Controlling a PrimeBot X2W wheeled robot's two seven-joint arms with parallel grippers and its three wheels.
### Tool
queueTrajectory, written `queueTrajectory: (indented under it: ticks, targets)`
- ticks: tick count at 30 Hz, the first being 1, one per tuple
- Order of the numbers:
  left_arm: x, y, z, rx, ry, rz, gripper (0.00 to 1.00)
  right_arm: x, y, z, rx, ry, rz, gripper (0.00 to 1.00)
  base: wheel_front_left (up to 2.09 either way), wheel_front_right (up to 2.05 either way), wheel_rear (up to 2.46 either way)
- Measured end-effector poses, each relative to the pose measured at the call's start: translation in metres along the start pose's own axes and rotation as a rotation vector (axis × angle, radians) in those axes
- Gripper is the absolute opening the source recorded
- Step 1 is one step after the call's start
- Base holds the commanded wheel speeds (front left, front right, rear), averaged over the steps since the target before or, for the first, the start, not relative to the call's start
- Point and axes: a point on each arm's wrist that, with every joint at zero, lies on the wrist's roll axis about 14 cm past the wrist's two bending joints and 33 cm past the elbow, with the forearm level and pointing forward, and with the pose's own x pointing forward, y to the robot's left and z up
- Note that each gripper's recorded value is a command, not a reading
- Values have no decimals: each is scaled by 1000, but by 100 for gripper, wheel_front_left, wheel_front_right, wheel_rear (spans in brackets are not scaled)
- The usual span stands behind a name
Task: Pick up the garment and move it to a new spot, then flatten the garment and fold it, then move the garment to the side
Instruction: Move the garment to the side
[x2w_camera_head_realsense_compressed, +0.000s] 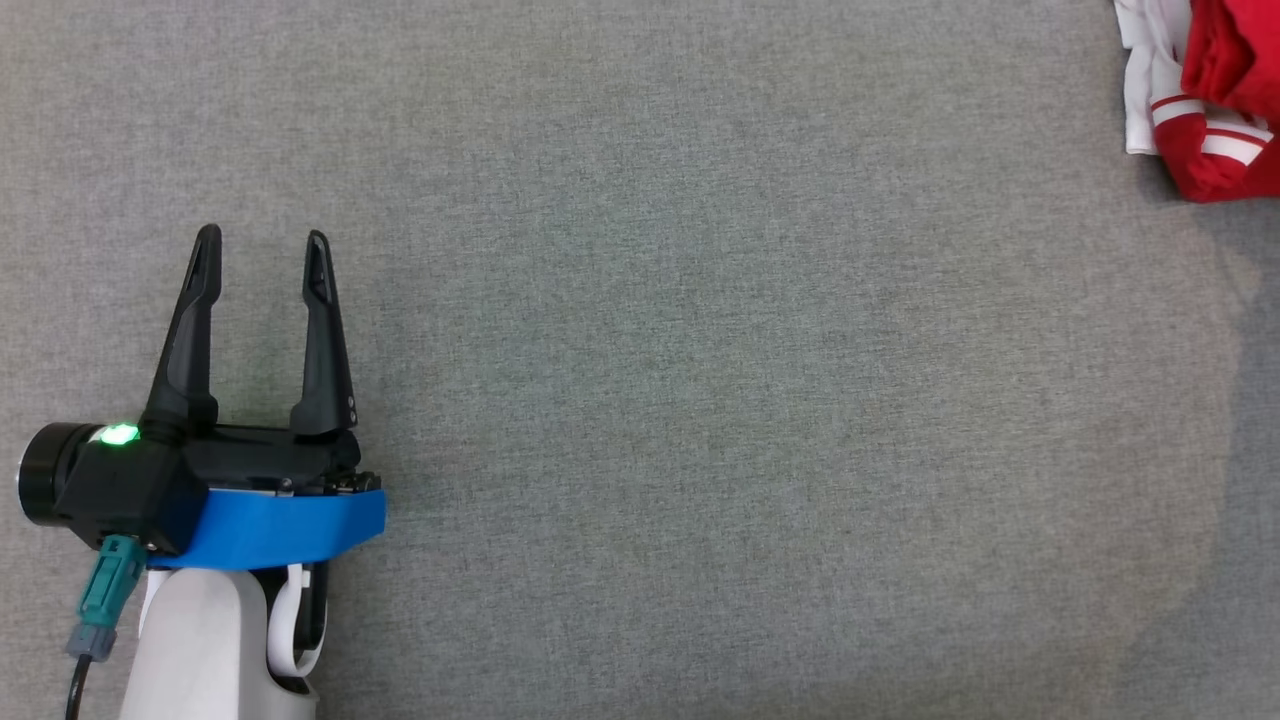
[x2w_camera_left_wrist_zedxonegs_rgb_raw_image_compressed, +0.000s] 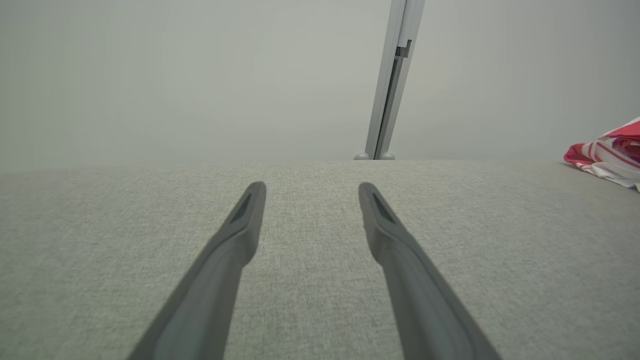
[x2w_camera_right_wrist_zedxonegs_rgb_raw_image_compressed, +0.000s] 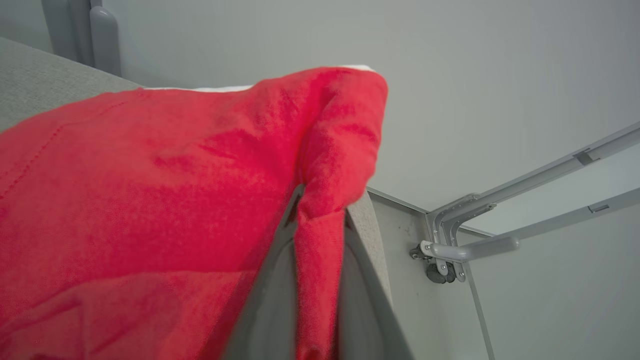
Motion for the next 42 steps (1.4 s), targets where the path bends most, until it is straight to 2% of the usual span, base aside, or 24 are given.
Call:
queueTrajectory:
  ticks: [5, 7, 8, 13, 21, 28, 33, 42]
  targets:
    - [0, 4, -2, -2, 3, 10, 100, 4, -3, -10, -4, 54, -18, 0, 0, 0, 0]
    - [0, 6, -3, -2, 6, 17, 100, 6, -2, -11, 3, 54, -23, 42, 0, 0, 0]
    - [-1, 7, -3, -1, 7, 19, 100, 7, -2, -11, 4, 54, -24, 100, 0, 0, 0]
    - [-2, 8, 0, -1, 5, 24, 100, 5, -5, -6, 1, 36, -40, 100, 0, 0, 0]
    - [-14, 15, 25, 12, -38, 58, 100, -8, -2, 40, 28, -130, -45, 100, 0, 0, 0]
    - [-42, 24, 43, 14, -57, 110, 100, -35, 33, 84, 91, -323, 27, 100, 0, 0, 0]
    - [-64, 27, 56, 20, -75, 139, 100, -62, 72, 115, 163, -445, 109, 100, 0, 0, 0]
    - [-97, 30, 73, 28, -103, 174, 100, -117, 135, 152, 279, -572, 257, 100, 0, 0, 0]
